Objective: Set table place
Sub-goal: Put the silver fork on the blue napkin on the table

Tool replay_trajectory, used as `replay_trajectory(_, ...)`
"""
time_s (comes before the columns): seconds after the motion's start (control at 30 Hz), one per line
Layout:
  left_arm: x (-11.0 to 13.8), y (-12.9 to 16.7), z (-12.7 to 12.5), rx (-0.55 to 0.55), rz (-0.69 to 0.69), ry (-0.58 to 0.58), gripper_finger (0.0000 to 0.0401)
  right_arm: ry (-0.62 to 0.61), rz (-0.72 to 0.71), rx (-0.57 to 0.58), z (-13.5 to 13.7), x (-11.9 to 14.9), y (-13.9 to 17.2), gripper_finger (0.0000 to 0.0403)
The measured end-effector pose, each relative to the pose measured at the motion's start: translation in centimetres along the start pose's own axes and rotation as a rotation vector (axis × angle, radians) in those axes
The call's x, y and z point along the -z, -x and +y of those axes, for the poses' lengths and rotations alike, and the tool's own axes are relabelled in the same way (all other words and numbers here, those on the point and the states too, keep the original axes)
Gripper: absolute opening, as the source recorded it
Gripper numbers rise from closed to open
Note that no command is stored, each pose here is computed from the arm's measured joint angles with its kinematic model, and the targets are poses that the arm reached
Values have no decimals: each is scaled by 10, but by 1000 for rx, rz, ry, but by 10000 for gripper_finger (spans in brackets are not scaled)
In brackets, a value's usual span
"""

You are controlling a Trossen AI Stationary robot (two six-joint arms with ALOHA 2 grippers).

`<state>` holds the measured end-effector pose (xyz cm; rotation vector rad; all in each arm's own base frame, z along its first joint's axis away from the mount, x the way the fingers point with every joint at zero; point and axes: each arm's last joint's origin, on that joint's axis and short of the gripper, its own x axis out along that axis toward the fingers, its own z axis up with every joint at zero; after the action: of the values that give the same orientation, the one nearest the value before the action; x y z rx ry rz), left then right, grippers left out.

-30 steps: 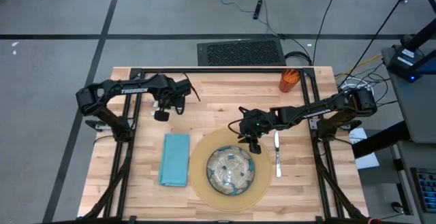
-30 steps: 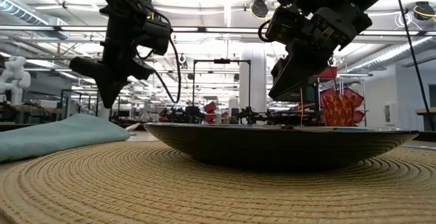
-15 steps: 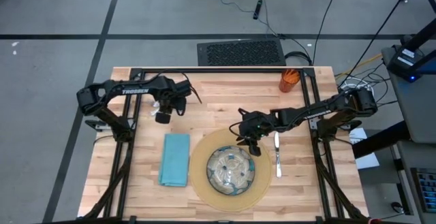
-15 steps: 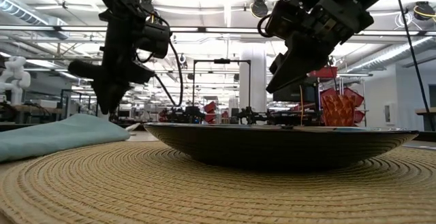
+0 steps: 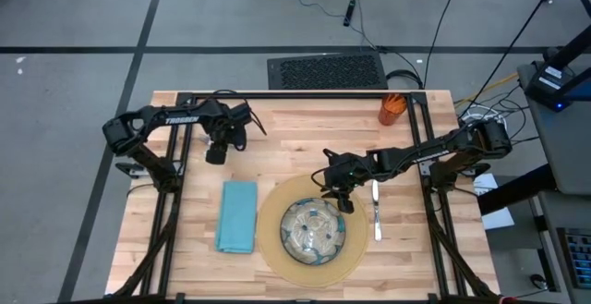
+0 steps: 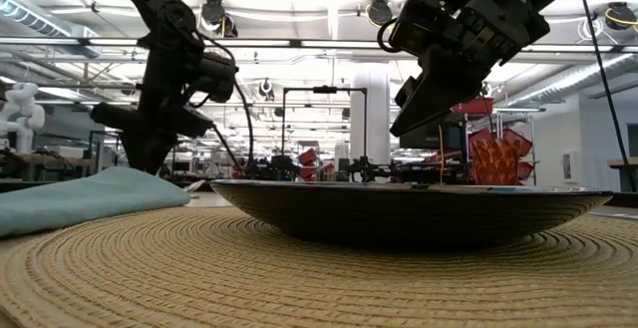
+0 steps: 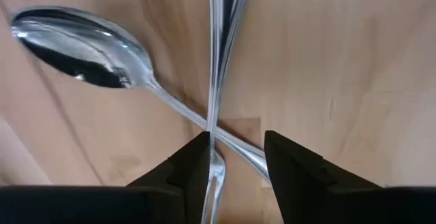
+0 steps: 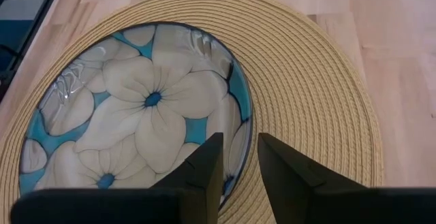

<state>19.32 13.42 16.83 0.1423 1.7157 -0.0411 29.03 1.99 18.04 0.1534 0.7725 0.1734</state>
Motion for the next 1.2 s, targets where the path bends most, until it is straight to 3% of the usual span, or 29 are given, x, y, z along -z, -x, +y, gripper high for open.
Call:
replay_trajectory(0.33, 5, -8, 12, -29, -60, 17, 126, 3, -20, 0, 0, -2, 0, 84)
replay_trajectory(0.9, -5, -41, 20, 48, 30, -9, 121, 8, -37, -4, 1, -4, 0, 84)
replay_trajectory(1.0, -6, -42, 21, 34, 31, -9, 94, 9, -40, -4, 1, -4, 0, 84)
replay_trajectory(1.13, -7, -42, 22, 10, 29, -10, 20, 13, -46, 14, 1, -4, 0, 84)
replay_trajectory(1.2, -8, -42, 22, 6, 32, -15, 11, 15, -47, 17, 1, -4, 0, 84)
